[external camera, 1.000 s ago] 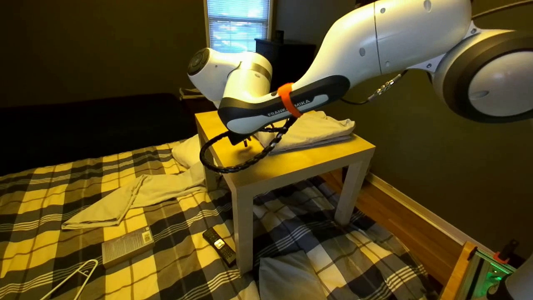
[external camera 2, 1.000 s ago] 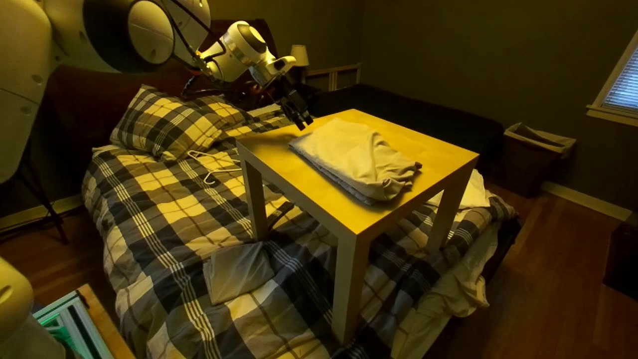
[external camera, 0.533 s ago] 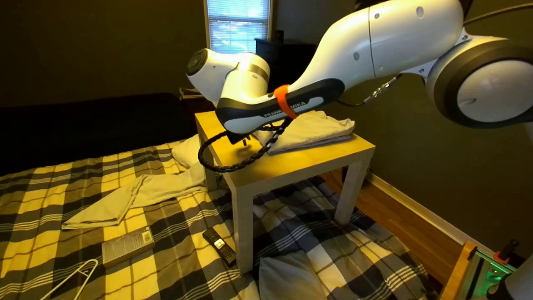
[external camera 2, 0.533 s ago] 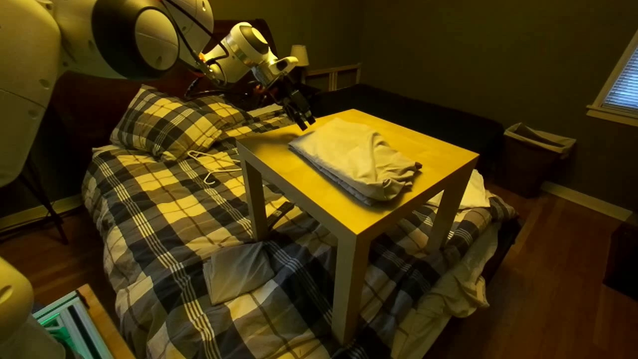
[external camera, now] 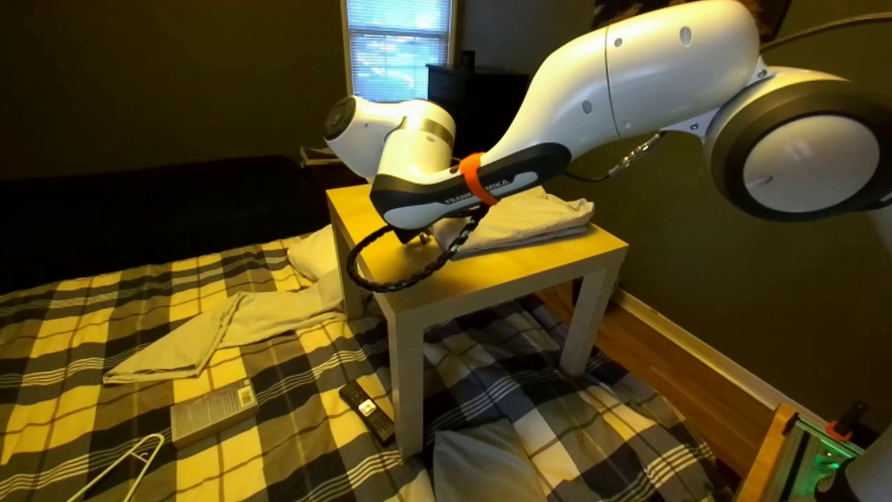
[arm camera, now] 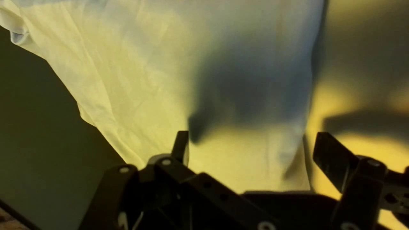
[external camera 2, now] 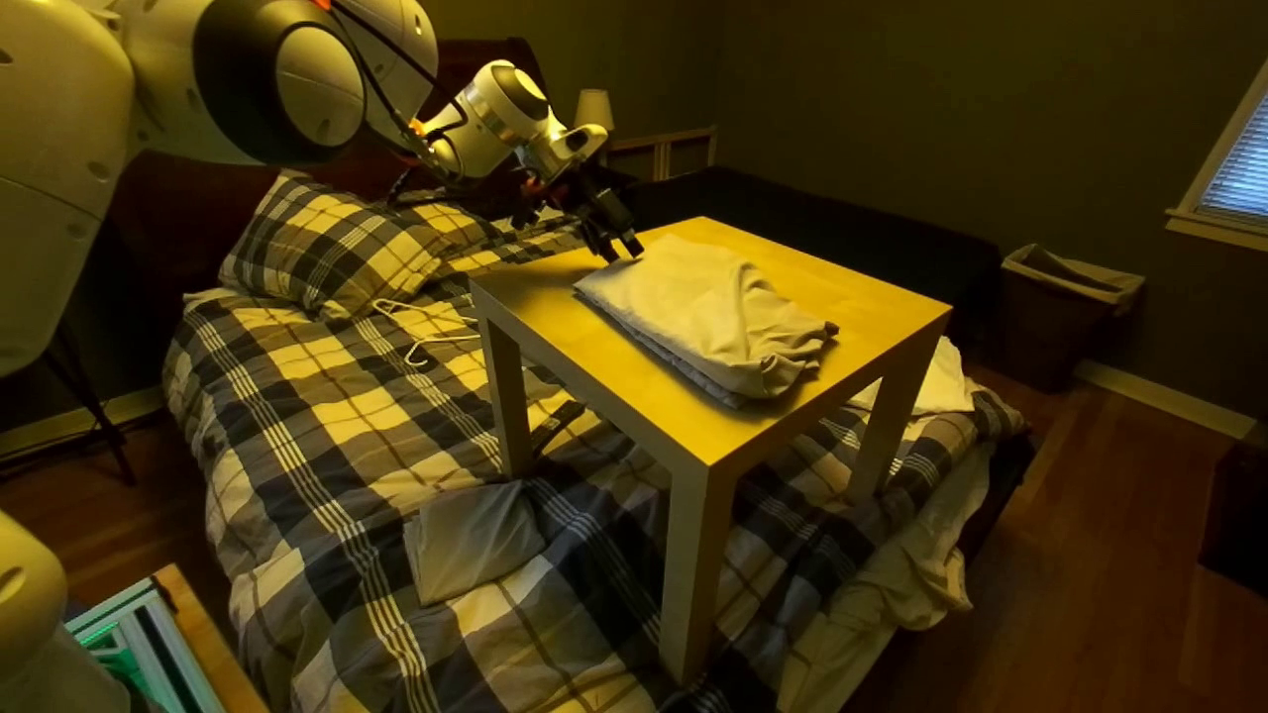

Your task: Fold the pillowcase on the table from the left to right.

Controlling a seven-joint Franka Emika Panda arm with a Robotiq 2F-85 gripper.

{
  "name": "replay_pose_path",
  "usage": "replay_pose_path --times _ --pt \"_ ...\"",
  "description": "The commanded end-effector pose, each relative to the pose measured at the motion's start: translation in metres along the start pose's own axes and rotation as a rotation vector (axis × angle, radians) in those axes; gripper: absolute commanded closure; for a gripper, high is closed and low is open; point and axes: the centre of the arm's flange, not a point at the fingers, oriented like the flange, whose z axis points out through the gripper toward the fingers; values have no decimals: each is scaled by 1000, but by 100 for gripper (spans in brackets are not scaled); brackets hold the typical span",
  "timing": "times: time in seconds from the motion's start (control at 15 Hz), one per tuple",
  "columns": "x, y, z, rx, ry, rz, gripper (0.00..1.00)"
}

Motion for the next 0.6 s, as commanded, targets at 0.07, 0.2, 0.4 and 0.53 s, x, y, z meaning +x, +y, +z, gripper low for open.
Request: replay_pose_path --times 0.07,0.2,0.4,0.53 --pt "10 -7 22 -53 9 -76 0" --pt "11 -9 30 -62 6 -112 0" --pt "14 -11 37 -68 1 -155 0" --pt "14 -13 42 -77 -3 -179 0"
